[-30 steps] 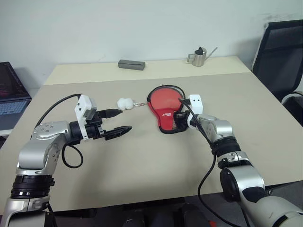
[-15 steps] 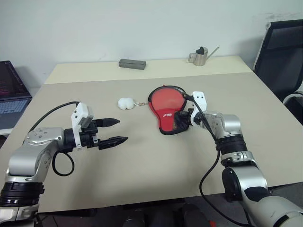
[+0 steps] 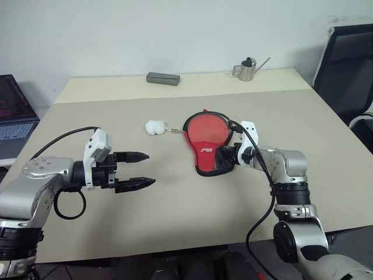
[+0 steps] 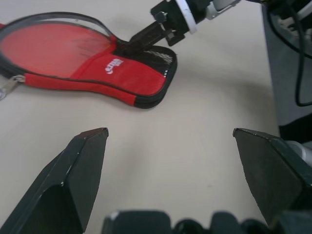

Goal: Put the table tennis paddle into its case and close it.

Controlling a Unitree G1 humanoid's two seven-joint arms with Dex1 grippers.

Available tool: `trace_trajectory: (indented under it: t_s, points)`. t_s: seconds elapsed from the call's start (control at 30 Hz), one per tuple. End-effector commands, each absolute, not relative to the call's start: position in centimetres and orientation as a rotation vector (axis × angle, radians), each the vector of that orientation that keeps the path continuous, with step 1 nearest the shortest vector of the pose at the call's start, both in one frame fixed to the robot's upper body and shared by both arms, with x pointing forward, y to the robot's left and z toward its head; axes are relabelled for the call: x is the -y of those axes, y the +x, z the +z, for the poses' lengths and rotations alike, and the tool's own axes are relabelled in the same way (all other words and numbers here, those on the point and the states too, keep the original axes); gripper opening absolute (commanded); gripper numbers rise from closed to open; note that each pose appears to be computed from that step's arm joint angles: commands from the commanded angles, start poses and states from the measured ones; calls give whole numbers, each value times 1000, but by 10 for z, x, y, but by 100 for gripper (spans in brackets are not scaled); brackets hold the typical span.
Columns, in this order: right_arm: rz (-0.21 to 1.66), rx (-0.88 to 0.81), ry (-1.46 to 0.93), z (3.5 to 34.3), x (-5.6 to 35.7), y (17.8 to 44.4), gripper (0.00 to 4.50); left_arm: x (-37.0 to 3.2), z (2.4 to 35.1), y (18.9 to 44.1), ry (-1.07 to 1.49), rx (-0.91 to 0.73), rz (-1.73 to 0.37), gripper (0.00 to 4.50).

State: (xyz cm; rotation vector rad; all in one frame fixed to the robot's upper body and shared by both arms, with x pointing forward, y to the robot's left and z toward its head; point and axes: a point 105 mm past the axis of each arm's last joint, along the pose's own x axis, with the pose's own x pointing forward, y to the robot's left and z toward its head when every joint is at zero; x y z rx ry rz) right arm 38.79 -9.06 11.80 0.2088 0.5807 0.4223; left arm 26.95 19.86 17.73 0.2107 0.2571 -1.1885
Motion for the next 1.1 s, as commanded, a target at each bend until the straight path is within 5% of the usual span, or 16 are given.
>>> trace_trajectory:
  t_s: [0.03, 1.1]
  points:
    - [454, -584, 220, 121, 87, 377, 4, -193, 183, 261, 241, -260, -1239, 450]
    - [531, -671, 226, 103, 97, 292, 4, -174, 168, 213, 298, -415, -1496, 450]
